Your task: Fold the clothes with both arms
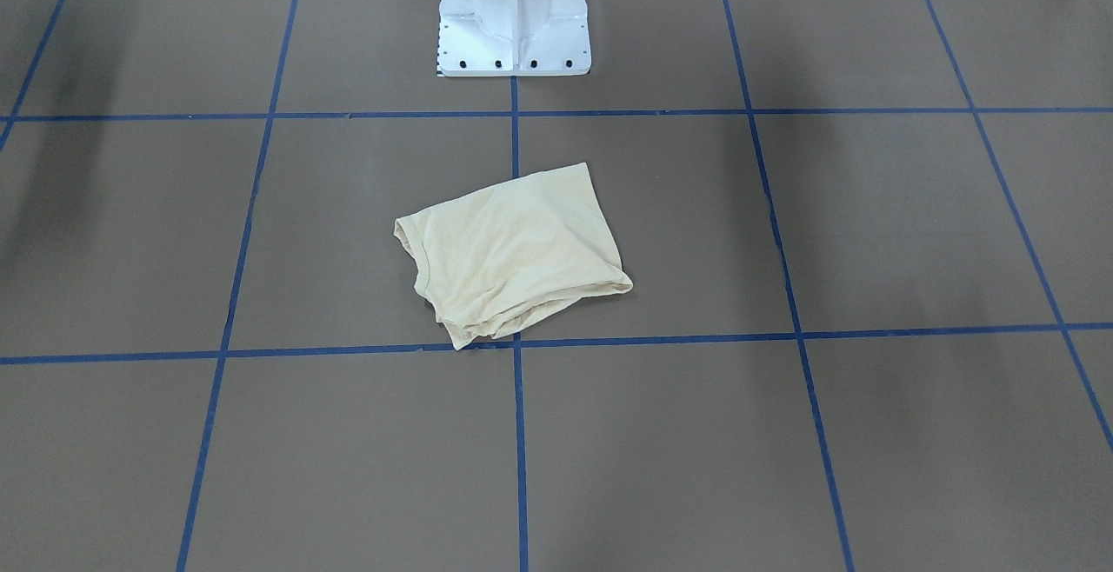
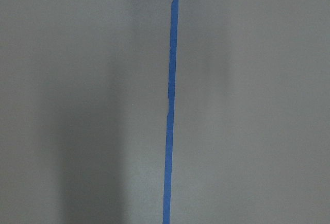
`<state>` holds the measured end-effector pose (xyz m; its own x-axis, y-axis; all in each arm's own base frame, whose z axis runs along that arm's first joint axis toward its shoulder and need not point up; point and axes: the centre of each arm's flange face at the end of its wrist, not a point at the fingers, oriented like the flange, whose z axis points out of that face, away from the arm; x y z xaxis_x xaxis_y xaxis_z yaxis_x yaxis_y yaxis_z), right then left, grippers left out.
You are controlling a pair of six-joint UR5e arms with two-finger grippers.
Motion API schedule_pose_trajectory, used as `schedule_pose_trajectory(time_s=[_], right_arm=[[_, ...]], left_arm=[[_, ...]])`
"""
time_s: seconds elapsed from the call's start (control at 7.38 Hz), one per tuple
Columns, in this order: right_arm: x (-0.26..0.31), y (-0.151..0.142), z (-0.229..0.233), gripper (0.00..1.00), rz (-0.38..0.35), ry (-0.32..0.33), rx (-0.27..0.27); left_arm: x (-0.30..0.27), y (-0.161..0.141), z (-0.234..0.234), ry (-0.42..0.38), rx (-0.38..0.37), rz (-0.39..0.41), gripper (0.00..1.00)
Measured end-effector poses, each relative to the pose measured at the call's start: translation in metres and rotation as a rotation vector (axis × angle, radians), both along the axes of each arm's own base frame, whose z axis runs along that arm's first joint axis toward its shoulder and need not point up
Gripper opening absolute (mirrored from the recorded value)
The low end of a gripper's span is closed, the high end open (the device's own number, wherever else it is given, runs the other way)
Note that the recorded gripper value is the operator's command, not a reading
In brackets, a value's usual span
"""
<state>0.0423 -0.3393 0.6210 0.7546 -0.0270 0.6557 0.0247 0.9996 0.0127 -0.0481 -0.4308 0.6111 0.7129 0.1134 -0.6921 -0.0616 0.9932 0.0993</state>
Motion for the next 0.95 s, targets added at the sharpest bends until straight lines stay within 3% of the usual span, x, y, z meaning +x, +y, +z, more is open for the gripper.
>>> schedule_pose_trajectory(time_s=[0.95], right_arm=[[-0.0001, -0.0016, 0.0, 1.0, 0.001, 0.0, 0.004]], left_arm=[[0.0002, -0.0033, -0.007, 0.002, 0.015, -0.001, 1.0]])
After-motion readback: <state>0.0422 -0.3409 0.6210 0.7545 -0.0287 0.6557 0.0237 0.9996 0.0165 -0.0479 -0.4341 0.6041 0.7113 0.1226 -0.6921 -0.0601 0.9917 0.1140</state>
